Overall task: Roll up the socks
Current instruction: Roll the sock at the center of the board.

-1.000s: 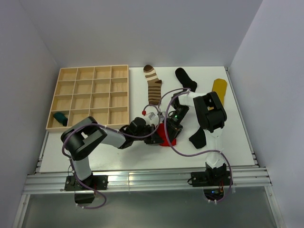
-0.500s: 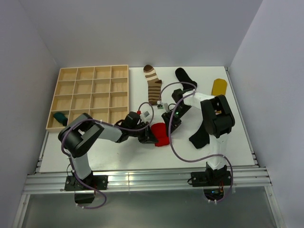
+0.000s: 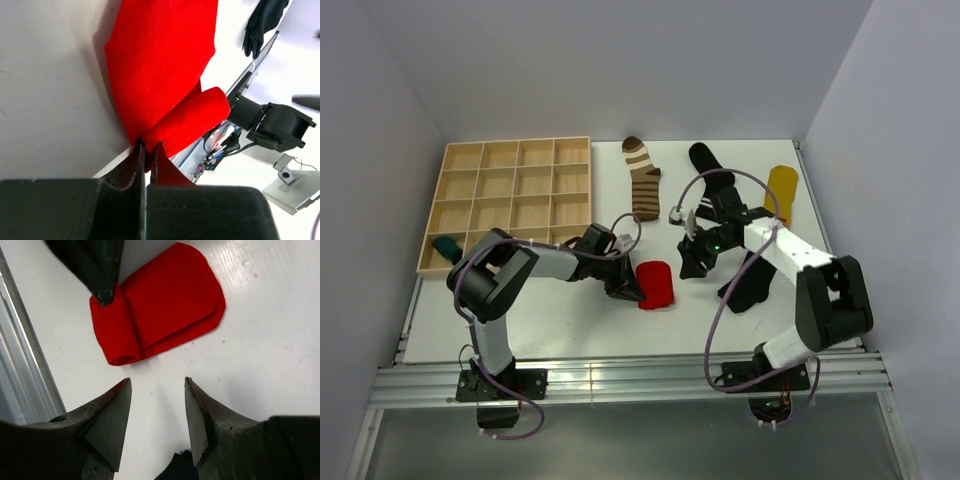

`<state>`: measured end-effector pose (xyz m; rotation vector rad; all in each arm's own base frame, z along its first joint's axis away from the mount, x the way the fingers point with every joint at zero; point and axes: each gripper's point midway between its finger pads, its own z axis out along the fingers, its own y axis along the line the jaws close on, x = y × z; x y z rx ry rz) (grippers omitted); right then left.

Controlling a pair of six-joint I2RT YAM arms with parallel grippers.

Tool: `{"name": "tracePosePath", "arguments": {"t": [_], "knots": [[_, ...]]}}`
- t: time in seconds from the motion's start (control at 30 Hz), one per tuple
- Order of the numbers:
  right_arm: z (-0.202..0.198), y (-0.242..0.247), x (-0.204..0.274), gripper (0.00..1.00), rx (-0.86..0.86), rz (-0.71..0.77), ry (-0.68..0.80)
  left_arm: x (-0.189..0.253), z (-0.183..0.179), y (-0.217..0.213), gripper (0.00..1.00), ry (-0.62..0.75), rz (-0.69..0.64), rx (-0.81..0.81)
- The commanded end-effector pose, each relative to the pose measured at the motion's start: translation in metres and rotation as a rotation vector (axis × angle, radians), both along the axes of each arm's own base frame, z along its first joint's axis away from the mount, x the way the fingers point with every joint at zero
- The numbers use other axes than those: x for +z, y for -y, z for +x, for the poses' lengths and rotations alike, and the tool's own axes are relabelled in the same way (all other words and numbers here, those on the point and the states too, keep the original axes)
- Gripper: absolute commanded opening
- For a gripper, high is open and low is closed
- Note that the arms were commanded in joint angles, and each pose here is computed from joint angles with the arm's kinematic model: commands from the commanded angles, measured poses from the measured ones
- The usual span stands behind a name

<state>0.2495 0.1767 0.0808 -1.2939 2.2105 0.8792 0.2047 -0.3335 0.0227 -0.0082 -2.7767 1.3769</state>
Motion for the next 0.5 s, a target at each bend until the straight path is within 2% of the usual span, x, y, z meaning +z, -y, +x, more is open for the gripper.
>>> {"name": "tracePosePath", "arguments": {"t": [0.0,0.3,0.47], "knots": [[0.003,-0.008,0.010,0.55,0.086,0.017,0.202,-0.031,-0.013,-0.022,0.00,-0.085,0.155,0.000],[-0.044,-0.041,-0.009,0.60,0.279,-0.066,0.379,-0.031,-0.008,-0.020,0.00,-0.097,0.175,-0.003],[-0.049,-0.049,-0.019,0.61,0.324,-0.131,0.464,-0.031,-0.006,-0.019,0.00,-0.094,0.172,-0.009]]}}
